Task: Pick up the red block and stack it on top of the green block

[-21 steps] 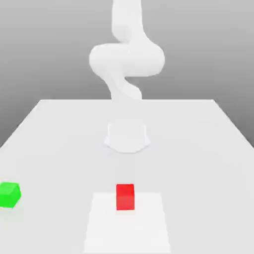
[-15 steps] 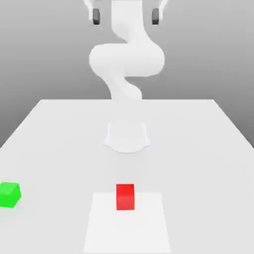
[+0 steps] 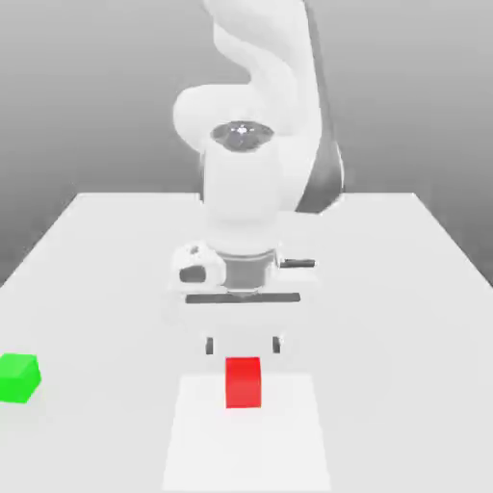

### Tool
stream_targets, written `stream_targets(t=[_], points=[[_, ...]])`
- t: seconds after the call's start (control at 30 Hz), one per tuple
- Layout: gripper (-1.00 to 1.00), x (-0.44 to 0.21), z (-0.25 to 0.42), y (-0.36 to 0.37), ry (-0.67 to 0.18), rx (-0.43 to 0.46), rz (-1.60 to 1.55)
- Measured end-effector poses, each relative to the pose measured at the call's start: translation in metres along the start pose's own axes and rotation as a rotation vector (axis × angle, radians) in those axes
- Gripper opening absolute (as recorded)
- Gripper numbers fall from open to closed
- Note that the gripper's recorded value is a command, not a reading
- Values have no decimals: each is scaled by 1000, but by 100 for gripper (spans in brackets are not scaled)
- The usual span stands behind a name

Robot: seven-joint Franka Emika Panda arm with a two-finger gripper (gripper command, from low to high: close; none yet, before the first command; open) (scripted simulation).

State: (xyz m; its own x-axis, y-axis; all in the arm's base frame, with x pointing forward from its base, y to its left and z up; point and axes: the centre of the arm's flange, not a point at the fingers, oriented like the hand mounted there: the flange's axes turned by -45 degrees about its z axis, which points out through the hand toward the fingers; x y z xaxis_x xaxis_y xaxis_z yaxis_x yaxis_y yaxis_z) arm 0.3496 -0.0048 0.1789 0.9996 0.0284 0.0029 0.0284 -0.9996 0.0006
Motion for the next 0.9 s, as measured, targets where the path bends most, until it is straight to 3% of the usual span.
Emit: stream_targets(t=[0.1,0.13,0.37,0.6,0.9], points=[[0,-2,27,0,-3,0,-1],[-100,-3,33,0,-3,1,-1],[-100,-3,33,0,-3,0,-1],[-100,-2,-22,0,-3,0,0],[-100,9,-51,209,-2,12,250]])
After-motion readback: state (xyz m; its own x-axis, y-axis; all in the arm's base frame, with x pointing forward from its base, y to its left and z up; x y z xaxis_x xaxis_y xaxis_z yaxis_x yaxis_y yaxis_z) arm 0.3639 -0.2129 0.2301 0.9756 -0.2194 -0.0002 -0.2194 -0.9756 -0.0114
